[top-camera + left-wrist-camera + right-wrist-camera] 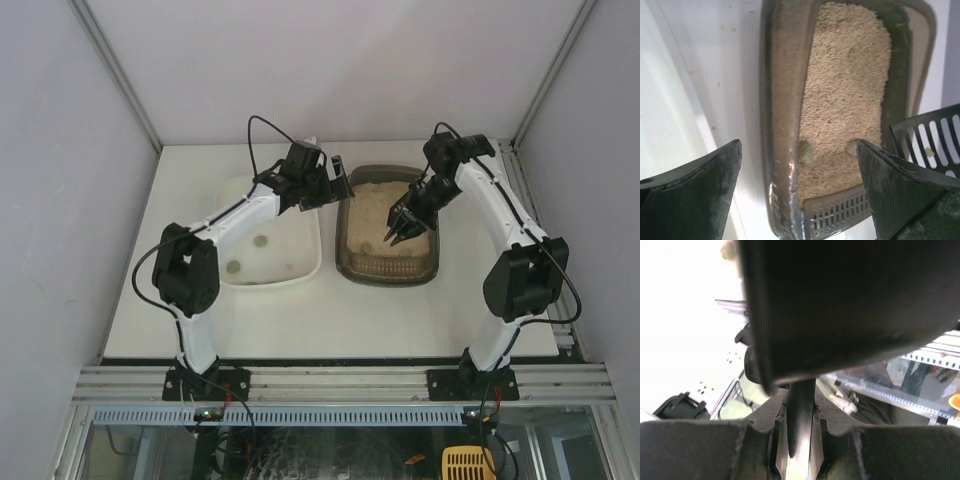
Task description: Clean the litter box
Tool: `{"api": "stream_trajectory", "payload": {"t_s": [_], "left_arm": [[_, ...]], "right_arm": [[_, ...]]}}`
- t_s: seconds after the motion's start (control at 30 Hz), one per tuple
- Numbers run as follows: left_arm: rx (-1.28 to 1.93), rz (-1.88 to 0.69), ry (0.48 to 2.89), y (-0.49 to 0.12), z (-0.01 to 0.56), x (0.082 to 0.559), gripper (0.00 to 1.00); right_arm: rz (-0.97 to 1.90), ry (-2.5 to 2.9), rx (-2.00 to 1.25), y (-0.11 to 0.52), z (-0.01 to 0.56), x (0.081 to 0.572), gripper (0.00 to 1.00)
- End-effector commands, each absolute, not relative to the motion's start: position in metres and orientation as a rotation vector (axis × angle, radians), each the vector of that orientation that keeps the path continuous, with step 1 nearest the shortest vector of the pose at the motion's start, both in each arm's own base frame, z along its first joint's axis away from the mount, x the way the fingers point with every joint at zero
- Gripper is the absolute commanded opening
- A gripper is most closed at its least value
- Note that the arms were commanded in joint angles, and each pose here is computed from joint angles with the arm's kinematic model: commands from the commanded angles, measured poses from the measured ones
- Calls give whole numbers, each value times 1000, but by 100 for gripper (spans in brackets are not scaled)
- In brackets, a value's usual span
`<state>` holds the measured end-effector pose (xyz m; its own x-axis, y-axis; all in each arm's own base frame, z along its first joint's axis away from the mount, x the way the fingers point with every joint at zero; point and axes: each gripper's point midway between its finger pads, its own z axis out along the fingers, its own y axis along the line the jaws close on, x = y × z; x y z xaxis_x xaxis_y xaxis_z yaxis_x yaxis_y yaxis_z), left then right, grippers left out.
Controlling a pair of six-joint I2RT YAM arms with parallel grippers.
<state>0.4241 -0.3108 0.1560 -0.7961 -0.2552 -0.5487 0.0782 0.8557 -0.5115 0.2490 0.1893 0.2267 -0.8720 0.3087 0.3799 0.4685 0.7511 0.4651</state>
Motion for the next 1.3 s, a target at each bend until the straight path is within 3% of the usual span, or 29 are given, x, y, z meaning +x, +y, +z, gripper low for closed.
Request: {"api": "stream_trajectory", "payload": {"t_s": [0.0, 0.1, 0.2, 0.3, 0.53, 0.8, 1.17, 1.27], "left_arm": [[-175, -766, 2245, -319, 208, 435, 100], [-7, -723, 2154, -327, 232, 455, 100], [467, -722, 2066, -355, 249, 461, 100], [693, -609, 2070, -359, 233, 478, 100], [824, -449, 1958, -359, 202, 531, 100], [977, -400, 1786, -376, 177, 562, 100], [1025, -476, 1744, -387, 169, 560, 100], [1062, -559, 1779, -389, 164, 538, 86]], "right_arm": [[-628, -2850, -638, 153, 223, 260, 0], [-769, -2889, -652, 162, 211, 271, 0], [-1098, -2769, -782, 193, 201, 280, 0], [-1231, -2685, -833, 216, 187, 287, 0], [-1264, -2607, -887, 261, 168, 308, 0], [-1250, -2600, -1111, 254, 154, 344, 0], [-1146, -2545, -1281, 234, 140, 351, 0], [-1155, -2560, -1257, 231, 143, 350, 0]]}}
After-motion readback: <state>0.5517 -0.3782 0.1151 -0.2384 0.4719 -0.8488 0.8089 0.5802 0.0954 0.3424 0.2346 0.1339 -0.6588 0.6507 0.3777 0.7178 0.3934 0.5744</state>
